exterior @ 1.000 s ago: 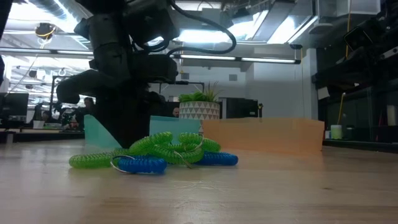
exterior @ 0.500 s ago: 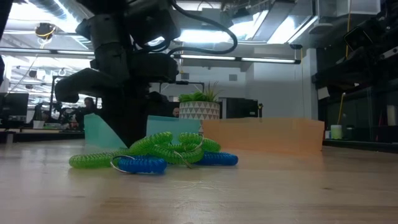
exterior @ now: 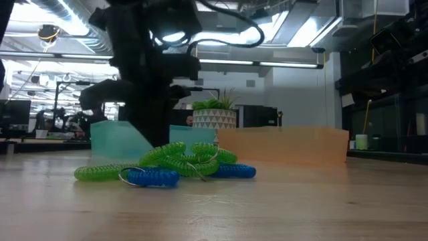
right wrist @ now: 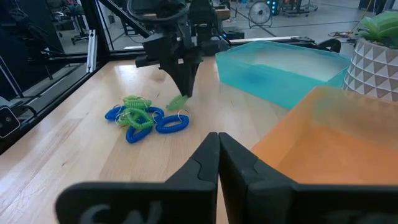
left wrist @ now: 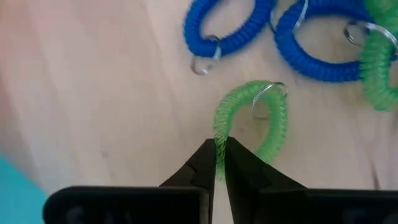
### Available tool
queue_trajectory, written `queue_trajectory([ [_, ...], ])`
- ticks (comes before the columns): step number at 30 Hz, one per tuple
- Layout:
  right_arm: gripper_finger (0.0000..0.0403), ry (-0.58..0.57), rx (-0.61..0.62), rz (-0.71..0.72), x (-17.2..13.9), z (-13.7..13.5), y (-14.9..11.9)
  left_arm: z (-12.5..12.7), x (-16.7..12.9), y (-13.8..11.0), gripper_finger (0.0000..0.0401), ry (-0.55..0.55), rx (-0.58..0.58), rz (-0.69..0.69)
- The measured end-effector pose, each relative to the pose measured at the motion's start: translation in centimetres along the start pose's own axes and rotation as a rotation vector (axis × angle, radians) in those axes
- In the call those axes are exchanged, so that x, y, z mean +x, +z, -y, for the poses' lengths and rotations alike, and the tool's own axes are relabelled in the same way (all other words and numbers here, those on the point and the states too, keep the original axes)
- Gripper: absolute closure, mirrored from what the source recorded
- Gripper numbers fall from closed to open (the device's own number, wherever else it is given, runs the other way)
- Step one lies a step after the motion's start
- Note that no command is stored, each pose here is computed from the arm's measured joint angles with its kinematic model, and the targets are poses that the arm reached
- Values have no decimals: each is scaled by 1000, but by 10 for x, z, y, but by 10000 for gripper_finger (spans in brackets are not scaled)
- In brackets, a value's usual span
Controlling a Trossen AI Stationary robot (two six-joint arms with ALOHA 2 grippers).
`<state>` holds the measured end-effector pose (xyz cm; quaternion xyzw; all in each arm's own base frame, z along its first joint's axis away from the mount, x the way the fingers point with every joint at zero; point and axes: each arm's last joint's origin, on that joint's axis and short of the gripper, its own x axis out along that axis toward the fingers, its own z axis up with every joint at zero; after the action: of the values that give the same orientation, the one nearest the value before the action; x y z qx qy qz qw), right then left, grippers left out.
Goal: Sort spring keychains
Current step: Put the green spring keychain into the orange bin
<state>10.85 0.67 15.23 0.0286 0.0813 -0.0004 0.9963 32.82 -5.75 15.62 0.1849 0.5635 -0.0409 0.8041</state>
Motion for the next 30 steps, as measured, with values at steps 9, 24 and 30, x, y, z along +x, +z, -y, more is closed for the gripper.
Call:
queue_trajectory([
  [9,395,0,0,0,0,0,0,-13,-16,20,380,159,96,33],
  [24,395,0,0,0,0,0,0,-52,-26,37,380,445,122,81],
  [30,395,0,0,-1,0,0,0,-67,-27,43,379,508,119,147],
])
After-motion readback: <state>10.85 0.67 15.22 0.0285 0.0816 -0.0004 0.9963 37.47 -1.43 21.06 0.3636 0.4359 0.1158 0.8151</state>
